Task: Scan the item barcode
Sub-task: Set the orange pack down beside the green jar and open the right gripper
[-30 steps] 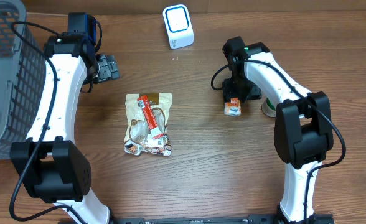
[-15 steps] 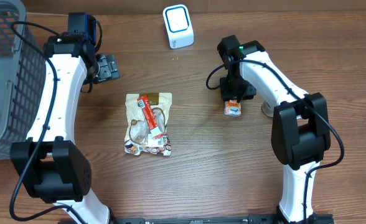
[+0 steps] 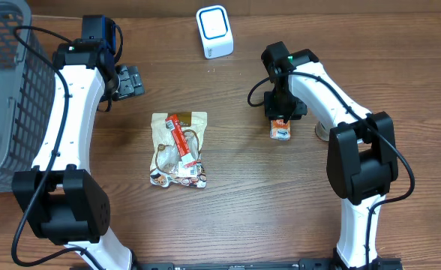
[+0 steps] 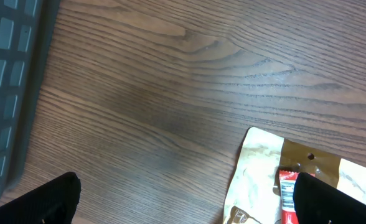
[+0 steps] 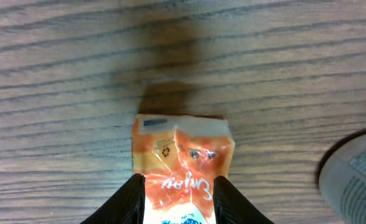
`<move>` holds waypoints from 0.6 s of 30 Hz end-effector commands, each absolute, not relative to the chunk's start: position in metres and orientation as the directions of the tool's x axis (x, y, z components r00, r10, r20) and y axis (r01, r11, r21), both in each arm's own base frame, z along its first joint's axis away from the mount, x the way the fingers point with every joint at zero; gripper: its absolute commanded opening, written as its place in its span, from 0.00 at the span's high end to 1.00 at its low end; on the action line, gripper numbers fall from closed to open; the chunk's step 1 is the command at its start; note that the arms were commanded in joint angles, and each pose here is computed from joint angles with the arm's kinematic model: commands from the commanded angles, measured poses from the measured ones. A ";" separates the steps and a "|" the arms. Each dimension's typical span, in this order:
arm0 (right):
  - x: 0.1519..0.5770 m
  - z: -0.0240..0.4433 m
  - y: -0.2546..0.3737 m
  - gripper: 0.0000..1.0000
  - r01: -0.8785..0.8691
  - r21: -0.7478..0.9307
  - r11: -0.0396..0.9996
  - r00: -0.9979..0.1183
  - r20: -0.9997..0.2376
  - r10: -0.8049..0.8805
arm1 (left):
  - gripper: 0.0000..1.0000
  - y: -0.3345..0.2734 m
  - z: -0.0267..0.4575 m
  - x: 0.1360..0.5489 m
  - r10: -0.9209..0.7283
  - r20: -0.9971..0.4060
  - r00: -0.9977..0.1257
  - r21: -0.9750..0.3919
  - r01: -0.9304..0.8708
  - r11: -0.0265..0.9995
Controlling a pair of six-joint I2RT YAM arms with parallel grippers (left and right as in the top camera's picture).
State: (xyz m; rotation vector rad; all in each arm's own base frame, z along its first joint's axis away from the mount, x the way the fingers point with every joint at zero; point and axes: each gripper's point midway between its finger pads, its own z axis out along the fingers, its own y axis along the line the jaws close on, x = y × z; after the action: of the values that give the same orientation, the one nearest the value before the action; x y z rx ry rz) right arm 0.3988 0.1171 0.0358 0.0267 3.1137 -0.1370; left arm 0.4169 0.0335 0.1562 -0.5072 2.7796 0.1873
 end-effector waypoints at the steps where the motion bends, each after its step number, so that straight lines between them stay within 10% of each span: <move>1: 0.394 0.031 0.116 0.64 0.030 -0.091 0.995 -0.999 -0.017 0.029 | 0.00 0.032 0.168 0.419 -0.295 -0.351 -0.888 0.078 -0.342 0.936; 18: 0.386 0.008 0.114 0.52 0.029 -0.093 0.995 -1.000 -0.011 0.028 | 0.00 0.032 0.168 0.419 -0.295 -0.351 -0.888 0.078 -0.342 0.936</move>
State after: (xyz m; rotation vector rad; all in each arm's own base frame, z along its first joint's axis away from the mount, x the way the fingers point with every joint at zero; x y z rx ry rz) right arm 0.3931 0.1163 0.0150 0.0434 3.1045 -0.1213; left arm 0.4169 0.0335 0.1562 -0.5072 2.7792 0.1872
